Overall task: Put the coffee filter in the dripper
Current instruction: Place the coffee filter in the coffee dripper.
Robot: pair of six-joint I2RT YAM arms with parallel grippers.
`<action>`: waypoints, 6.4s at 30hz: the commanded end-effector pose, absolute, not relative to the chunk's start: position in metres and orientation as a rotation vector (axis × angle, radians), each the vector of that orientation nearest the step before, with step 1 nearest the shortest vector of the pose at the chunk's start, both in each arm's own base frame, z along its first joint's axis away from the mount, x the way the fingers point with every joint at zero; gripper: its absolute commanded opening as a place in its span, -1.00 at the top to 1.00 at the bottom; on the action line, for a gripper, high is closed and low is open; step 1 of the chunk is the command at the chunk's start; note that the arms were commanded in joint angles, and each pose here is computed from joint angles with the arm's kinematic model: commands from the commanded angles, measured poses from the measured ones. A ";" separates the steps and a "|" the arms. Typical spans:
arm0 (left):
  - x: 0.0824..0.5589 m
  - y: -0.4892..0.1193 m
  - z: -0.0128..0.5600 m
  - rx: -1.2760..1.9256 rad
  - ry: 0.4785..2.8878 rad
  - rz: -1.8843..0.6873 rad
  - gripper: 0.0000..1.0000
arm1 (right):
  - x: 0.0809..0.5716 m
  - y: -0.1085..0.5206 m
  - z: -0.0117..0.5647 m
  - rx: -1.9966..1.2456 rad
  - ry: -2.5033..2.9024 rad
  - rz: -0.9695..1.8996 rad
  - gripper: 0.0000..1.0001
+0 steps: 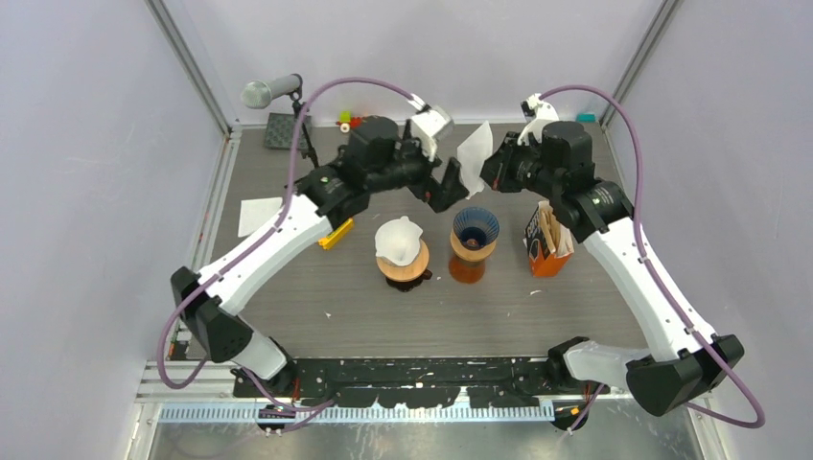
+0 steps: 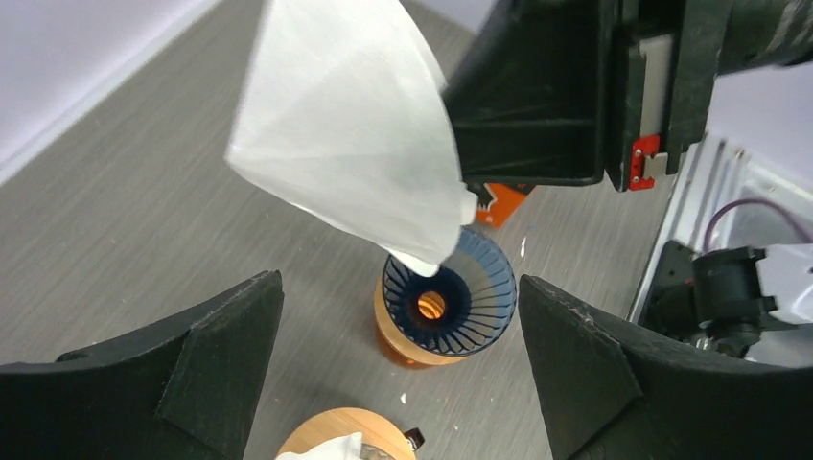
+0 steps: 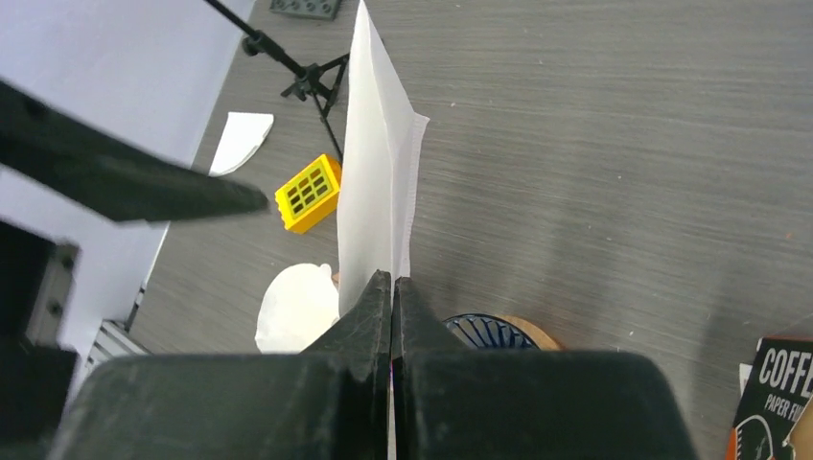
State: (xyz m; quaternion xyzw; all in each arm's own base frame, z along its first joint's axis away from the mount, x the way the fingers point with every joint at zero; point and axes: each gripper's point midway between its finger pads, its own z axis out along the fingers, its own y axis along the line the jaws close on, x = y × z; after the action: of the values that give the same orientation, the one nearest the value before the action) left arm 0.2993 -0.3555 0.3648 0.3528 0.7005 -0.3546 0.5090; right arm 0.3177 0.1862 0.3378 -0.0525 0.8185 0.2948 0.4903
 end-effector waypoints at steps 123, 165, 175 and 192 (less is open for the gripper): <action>0.343 -0.396 0.342 0.834 1.817 -0.484 1.00 | 0.338 0.157 0.297 0.039 2.047 0.460 0.47; 0.343 -0.369 0.352 0.822 1.781 -0.461 1.00 | 0.330 0.152 0.302 -0.020 1.987 0.455 0.47; 0.333 -0.372 0.357 0.856 1.761 -0.516 1.00 | 0.327 0.151 0.306 -0.046 1.971 0.450 0.35; 0.330 -0.369 0.359 0.894 1.754 -0.569 1.00 | 0.320 0.168 0.310 -0.133 1.960 0.548 0.28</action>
State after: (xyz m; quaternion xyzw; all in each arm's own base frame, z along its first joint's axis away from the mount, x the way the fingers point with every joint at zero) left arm 0.3418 -0.3666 0.3313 0.3585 0.7611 -0.2048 0.5003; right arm 0.3245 0.1552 0.2837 -0.0270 0.8465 0.1890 0.4970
